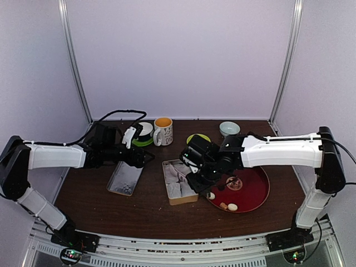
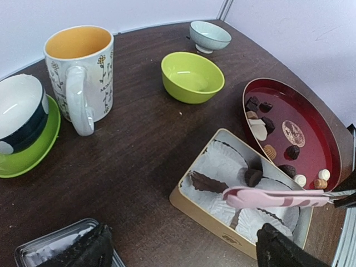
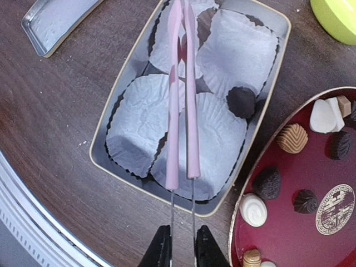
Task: Pack the chocolate
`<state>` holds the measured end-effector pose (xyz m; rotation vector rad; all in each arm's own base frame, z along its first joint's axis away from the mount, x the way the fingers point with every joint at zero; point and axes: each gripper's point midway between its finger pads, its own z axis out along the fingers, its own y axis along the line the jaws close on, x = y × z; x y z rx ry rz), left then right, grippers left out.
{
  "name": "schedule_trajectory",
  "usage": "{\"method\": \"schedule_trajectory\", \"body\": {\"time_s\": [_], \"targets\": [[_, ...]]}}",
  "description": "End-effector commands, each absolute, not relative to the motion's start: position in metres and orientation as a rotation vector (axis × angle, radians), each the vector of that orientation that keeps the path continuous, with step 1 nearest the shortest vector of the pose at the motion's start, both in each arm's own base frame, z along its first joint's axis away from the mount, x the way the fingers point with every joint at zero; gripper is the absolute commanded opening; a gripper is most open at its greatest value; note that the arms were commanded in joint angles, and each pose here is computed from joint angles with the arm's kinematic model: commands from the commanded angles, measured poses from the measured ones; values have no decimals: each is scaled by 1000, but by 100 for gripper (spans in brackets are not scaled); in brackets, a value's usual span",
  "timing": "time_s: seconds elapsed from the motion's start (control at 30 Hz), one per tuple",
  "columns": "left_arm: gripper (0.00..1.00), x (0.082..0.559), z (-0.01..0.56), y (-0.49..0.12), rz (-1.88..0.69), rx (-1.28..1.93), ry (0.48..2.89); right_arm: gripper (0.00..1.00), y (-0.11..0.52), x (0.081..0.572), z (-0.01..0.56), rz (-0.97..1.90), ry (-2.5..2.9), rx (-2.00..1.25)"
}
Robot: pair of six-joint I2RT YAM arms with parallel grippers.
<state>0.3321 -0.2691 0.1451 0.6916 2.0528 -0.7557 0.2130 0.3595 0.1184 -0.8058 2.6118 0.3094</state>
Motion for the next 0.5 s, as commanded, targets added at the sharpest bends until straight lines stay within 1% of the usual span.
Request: {"method": "schedule_trajectory", "body": {"time_s": [0.0, 0.33, 0.47], "targets": [[92, 335, 151, -290, -799, 754, 2037, 9, 379, 214, 122, 368, 2587, -818], [91, 344, 135, -296, -778, 752, 2104, 9, 383, 223, 113, 299, 2610, -774], [91, 346, 129, -296, -765, 749, 2135, 9, 376, 230, 108, 194, 2618, -739]]}}
